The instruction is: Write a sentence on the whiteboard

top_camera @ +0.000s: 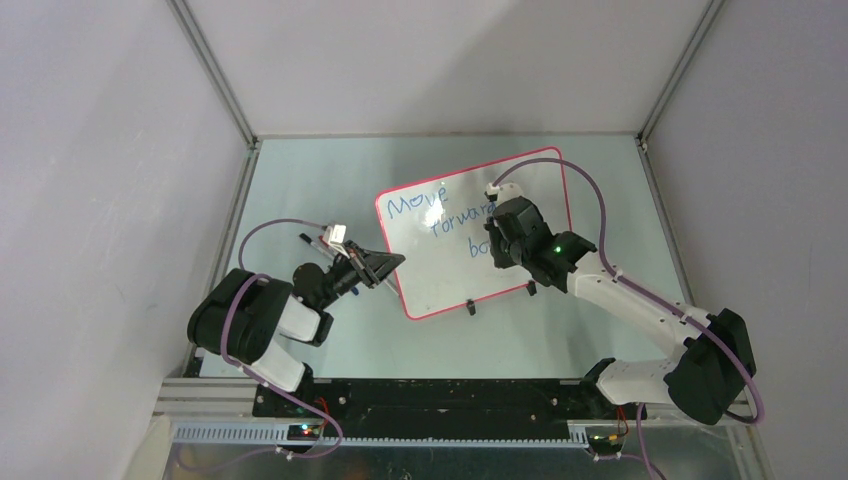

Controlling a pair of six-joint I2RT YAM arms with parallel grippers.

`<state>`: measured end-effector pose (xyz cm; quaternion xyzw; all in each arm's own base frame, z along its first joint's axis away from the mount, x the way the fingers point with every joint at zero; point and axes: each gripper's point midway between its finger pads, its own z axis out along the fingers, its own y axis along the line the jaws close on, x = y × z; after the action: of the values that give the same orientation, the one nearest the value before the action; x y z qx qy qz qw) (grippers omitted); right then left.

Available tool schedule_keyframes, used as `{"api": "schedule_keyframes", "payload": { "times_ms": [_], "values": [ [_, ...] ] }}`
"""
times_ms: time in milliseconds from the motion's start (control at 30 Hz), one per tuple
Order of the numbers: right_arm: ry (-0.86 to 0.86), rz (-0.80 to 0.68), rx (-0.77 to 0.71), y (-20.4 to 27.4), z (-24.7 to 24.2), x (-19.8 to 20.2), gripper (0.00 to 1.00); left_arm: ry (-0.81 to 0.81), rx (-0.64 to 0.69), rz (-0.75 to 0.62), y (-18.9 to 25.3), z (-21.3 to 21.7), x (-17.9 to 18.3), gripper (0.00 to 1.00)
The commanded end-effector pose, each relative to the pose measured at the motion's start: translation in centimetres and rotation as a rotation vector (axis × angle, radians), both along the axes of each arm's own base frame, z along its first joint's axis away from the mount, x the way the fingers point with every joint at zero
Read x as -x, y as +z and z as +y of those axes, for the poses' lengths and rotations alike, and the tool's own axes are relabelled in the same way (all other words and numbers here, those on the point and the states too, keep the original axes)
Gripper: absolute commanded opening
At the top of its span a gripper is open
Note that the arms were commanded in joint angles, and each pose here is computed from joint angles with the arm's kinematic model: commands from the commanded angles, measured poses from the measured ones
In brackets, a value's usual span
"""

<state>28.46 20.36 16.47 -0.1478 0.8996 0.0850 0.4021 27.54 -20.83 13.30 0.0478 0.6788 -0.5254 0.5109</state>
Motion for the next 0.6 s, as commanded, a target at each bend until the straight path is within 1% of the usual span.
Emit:
{"api": "schedule_keyframes", "payload": {
  "times_ms": [0,400,567],
  "values": [
    [0.023,-0.064,-0.052,2.3,1.5,-1.2,0.0,0.01,-0.021,-0.09,1.1,-0.1,-0.4,0.0],
    [0.05,-0.101,-0.084,4.3,1.4,-0.1,0.0,0.008,-0.021,-0.088,1.1,-0.2,-0.4,0.0],
    [0.007,-0.122,-0.071,4.8,0.4,-0.4,0.0,0.008,-0.02,-0.086,1.1,-0.2,-0.4,0.0]
  ]
}}
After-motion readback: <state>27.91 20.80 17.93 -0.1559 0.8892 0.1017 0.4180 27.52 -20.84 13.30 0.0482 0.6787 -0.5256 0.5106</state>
